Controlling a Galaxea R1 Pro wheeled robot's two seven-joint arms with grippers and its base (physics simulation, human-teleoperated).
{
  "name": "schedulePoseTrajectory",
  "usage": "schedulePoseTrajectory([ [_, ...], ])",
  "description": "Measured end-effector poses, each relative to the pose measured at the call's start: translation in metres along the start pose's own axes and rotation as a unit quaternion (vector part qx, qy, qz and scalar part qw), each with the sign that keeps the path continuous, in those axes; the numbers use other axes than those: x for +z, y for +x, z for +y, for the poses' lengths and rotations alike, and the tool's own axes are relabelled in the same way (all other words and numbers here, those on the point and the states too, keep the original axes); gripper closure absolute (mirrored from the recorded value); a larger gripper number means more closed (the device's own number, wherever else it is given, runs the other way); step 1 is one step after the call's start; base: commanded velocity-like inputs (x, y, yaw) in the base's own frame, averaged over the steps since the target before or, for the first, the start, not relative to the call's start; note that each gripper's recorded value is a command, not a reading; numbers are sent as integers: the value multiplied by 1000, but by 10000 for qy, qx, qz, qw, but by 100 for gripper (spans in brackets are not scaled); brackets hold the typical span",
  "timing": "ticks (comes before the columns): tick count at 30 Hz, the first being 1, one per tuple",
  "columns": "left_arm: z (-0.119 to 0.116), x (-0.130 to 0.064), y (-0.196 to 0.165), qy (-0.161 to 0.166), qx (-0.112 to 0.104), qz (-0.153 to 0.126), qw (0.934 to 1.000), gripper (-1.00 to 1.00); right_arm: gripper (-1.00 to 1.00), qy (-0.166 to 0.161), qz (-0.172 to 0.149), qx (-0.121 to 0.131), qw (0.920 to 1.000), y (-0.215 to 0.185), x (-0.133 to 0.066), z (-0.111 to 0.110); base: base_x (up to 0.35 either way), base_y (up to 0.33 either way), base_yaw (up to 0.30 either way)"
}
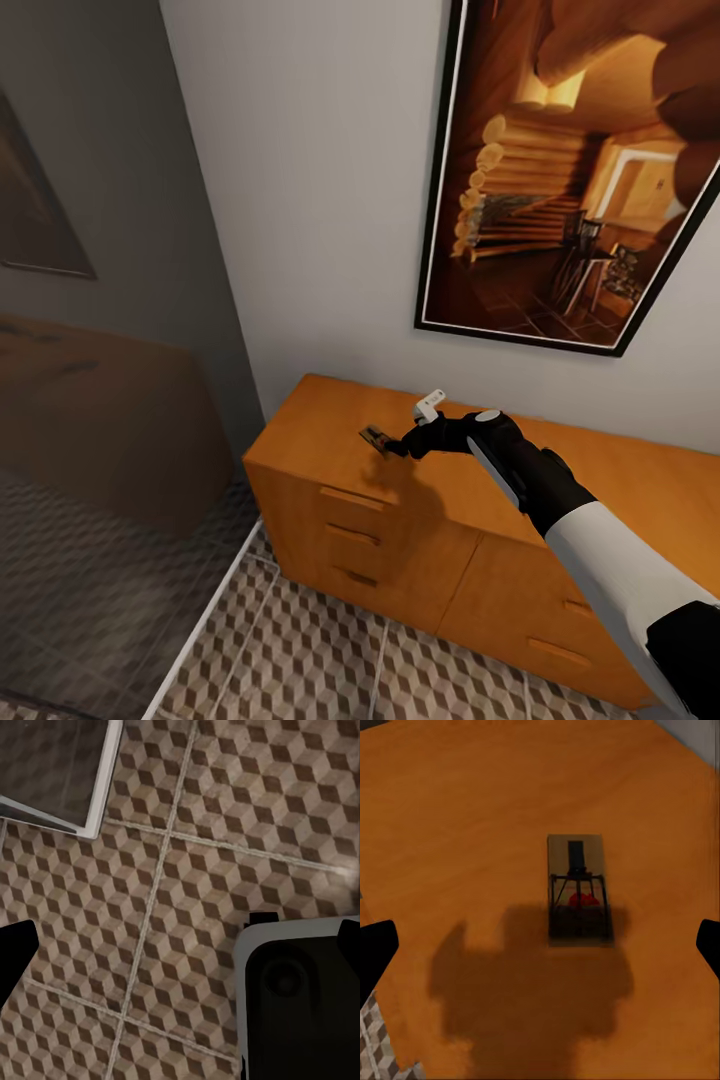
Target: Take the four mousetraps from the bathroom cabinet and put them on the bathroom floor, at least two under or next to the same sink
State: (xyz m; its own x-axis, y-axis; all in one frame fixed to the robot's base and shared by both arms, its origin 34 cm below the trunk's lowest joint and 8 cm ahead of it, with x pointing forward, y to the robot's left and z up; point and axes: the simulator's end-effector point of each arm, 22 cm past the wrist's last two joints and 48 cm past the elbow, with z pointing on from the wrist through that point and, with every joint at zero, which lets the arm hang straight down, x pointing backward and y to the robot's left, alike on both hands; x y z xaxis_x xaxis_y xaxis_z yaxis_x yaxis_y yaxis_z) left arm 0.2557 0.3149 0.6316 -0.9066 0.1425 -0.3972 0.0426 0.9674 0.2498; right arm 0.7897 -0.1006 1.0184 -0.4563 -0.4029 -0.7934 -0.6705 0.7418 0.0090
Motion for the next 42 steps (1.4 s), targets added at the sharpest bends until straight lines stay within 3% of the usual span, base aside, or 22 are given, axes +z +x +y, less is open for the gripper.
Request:
schedulePoseTrajectory([
  [15, 0, 0, 0, 0, 1, 2, 10000, -100, -100, 25, 125, 79, 9999, 13, 4, -4, 86, 0, 0],
  [42, 0, 0, 0, -1, 1, 6, 10000, -100, -100, 56, 61, 83, 9999, 30, 12, -13, 1, 0, 0],
])
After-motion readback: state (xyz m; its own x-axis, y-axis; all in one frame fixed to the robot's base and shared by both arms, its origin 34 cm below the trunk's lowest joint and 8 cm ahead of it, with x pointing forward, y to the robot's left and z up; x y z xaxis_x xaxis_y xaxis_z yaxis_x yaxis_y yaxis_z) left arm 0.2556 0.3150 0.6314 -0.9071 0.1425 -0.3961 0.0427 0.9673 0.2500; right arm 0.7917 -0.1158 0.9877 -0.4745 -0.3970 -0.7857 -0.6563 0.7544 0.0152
